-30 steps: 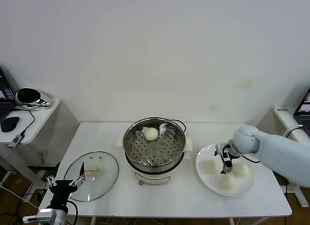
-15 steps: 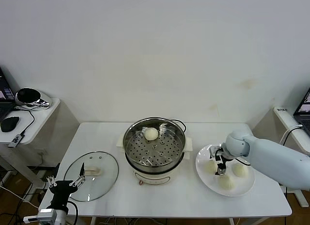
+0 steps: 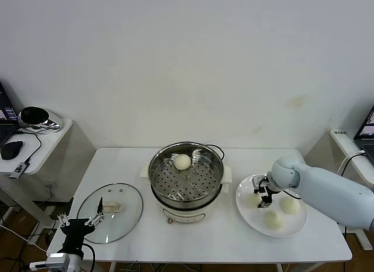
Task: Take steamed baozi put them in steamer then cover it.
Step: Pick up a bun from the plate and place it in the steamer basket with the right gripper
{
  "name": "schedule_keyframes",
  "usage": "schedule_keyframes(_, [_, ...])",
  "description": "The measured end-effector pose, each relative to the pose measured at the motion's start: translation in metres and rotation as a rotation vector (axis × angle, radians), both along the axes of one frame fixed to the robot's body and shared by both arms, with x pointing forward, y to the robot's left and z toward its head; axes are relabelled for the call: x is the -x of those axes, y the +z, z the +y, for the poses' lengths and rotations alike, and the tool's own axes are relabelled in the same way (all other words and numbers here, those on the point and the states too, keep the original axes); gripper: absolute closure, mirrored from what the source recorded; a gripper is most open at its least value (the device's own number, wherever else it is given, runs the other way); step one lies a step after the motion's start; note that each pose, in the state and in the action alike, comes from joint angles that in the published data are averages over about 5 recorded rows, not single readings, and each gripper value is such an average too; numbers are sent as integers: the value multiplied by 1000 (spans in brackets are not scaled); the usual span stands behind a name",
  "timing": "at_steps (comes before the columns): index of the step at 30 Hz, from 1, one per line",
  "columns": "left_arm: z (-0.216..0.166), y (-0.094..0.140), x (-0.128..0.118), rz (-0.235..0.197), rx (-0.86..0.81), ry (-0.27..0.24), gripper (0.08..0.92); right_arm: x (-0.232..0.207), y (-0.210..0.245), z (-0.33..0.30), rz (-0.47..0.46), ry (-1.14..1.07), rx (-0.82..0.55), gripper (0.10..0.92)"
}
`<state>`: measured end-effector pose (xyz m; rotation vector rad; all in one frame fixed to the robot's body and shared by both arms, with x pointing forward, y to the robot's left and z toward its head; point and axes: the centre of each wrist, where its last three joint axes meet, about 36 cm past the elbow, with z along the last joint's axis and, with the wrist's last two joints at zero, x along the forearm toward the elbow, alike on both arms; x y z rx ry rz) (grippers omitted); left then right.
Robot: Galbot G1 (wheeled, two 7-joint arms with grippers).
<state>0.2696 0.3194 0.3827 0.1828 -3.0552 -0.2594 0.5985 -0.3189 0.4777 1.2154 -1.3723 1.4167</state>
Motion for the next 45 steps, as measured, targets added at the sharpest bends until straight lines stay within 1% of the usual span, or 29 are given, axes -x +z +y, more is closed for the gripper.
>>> schedule_keyframes(5, [0,2,-1,-3,-3,-6,177,-7,44,-9,-22,-14,-13,470])
schedule_keyframes(11, [1,3,-4,-7,-6,-15,177,-17,121,3,-92,-10,-58,463])
schedule_keyframes(17, [-1,4,-7,-14,-5,-25,177,-22,195,49,-144,28,-121,456])
schedule_keyframes(22, [-1,5,-9,-19,-3,-25,177,-23,230,105,-141,61,-162,453])
schedule_keyframes(25, [0,6,-10,-25,-2,-21,177,-24,237,142,-122,78,-176,449])
schedule_keyframes(29, [1,7,-11,-31,-2,-14,177,-26,232,190,-90,92,-175,445])
schedule_keyframes(37, [4,7,-13,-40,-1,-1,177,-31,196,266,-31,99,-142,445])
schedule_keyframes(45, [4,6,-13,-47,7,5,177,-34,154,320,11,104,-117,445])
